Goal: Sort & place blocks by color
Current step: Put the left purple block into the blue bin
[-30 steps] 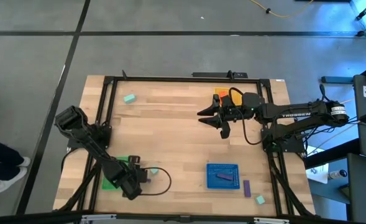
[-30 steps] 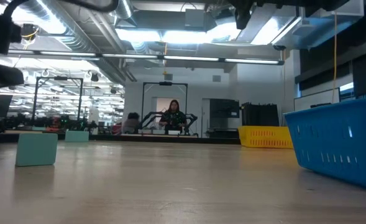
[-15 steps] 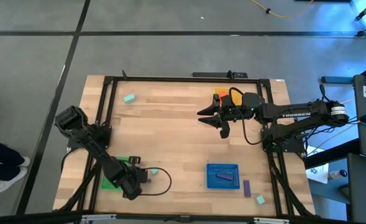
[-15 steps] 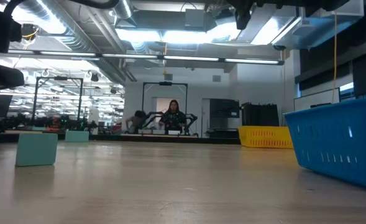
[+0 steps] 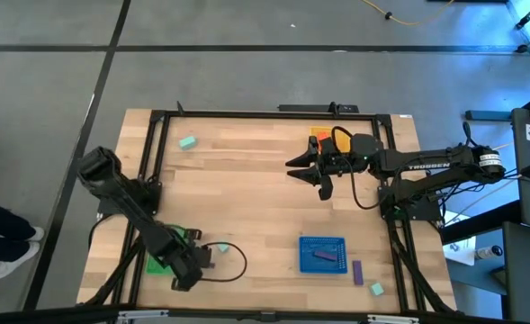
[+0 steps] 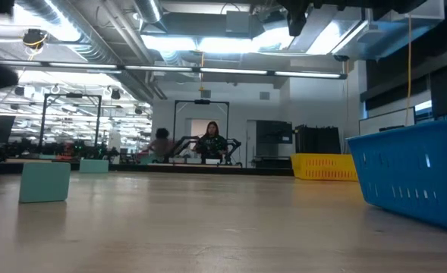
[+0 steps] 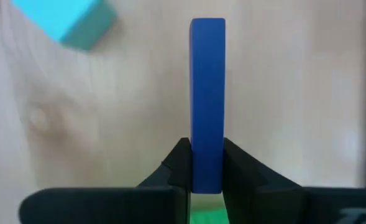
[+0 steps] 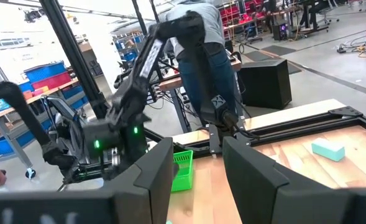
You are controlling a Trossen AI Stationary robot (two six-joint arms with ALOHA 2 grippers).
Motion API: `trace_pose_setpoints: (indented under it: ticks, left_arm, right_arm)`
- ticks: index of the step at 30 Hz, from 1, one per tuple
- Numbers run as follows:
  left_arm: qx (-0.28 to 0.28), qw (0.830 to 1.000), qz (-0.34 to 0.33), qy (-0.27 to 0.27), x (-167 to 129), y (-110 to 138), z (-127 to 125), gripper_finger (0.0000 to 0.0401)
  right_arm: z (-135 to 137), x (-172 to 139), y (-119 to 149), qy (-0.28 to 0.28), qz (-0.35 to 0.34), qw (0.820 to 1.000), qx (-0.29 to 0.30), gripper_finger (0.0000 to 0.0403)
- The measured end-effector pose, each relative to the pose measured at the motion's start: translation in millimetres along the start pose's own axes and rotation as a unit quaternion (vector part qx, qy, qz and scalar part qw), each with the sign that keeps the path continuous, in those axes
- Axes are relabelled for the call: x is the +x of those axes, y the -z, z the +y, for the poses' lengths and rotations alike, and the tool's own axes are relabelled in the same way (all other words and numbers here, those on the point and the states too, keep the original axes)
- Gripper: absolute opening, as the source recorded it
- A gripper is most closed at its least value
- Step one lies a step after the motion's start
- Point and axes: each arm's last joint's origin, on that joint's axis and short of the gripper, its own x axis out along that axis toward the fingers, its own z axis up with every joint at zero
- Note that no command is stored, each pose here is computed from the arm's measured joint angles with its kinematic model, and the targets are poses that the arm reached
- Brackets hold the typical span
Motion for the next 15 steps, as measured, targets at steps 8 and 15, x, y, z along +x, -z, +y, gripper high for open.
trace_pose_setpoints:
  ticks: [8,15]
  left_arm:
    - [-0.020,0.983,-0.174,0.052,-93.2,-14.4,30.0,0.0045]
    - [-0.087,0.917,-0.385,-0.062,-171.2,-17.3,97.7,0.0046]
  right_arm:
    - [0.1,0.0,0.0,-0.001,0.000,1.000,0.000,0.0144]
    - [0.2,0.1,0.0,-0.002,0.000,1.000,0.016,0.0144]
